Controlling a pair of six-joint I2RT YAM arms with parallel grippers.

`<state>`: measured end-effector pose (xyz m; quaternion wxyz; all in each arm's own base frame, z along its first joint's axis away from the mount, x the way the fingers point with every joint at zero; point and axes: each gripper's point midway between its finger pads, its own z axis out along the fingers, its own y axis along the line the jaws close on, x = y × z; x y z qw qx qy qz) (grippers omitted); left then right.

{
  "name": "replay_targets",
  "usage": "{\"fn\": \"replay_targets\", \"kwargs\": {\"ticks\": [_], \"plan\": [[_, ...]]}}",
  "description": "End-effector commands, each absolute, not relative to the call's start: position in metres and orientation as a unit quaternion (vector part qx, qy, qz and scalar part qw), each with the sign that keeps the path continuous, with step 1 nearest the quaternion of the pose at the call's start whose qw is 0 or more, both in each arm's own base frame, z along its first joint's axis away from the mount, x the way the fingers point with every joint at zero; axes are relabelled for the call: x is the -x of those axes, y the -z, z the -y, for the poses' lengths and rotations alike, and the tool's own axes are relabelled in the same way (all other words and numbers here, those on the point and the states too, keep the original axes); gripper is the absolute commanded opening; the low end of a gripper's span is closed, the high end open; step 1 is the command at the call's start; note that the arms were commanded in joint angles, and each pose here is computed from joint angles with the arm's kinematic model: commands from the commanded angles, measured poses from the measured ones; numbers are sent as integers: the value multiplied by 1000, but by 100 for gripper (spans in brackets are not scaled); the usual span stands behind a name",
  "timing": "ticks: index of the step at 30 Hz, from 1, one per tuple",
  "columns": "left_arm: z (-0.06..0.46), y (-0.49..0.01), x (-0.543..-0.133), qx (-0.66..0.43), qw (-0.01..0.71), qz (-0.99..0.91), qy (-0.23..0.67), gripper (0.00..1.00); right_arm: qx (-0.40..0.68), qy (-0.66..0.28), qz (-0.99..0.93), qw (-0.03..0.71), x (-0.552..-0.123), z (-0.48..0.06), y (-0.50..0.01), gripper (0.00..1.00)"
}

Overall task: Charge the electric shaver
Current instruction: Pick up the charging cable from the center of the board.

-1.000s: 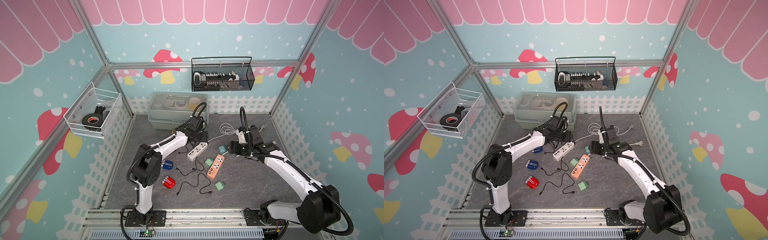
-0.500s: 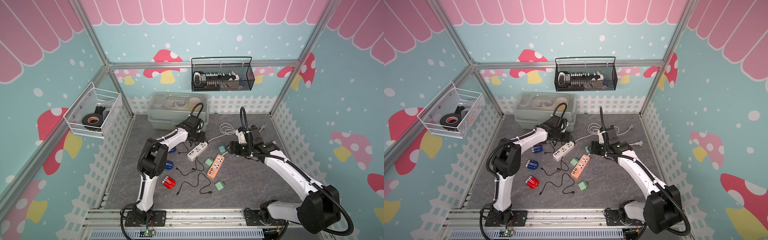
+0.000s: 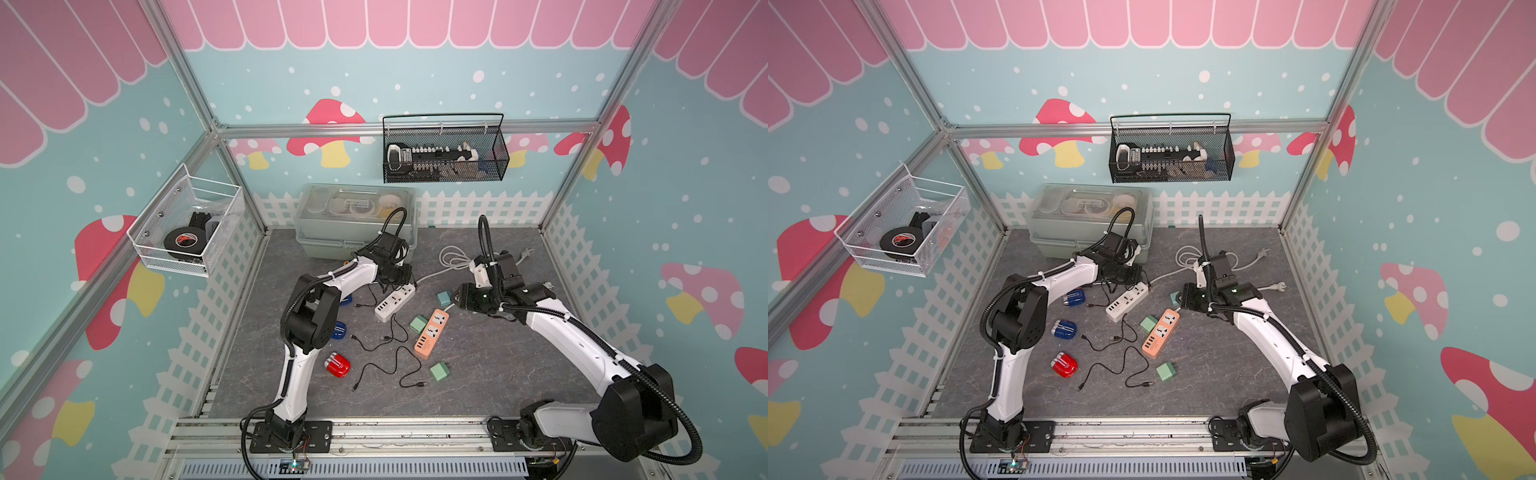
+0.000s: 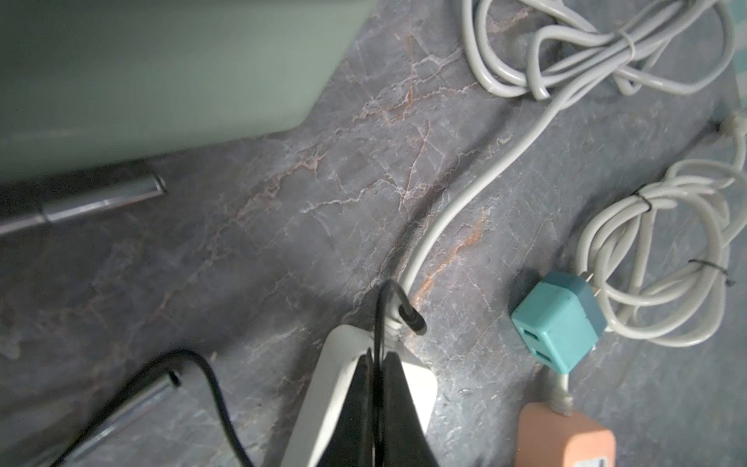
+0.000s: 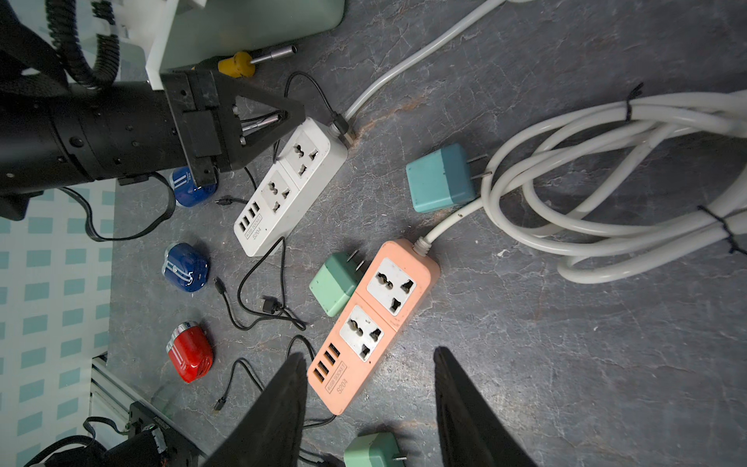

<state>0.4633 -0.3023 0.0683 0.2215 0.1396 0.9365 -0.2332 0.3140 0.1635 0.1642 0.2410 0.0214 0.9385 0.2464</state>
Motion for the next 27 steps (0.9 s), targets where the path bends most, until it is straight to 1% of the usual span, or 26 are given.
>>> {"fn": "replay_targets", "kwargs": {"ticks": [1, 4, 7, 8, 13, 16, 19, 23, 27], "plan": [[311, -115, -463, -149, 260, -916, 267, 0, -34, -259, -935, 241, -319, -168, -170, 50], [312, -156, -455, -144, 294, -896, 302, 0, -74, -270, -932, 230, -324, -170, -178, 51], [310, -187, -446, -129, 320, -878, 331, 0, -156, -294, -920, 206, -332, -173, -184, 59], [310, -194, -443, -124, 324, -873, 343, 0, -184, -309, -912, 197, -334, -176, -187, 61], [312, -227, -428, -104, 337, -843, 406, 0, -341, -453, -803, 182, -367, -200, -213, 68], [311, -240, -421, -98, 345, -832, 424, 0, -428, -524, -717, 168, -390, -206, -224, 69], [310, -246, -418, -89, 350, -823, 438, 0, -492, -571, -639, 153, -407, -206, -234, 73], [310, -249, -417, -74, 355, -812, 458, 0, -527, -610, -580, 113, -416, -219, -235, 75], [312, -250, -417, -72, 356, -805, 469, 0, -550, -616, -557, 91, -417, -230, -228, 74]]}}
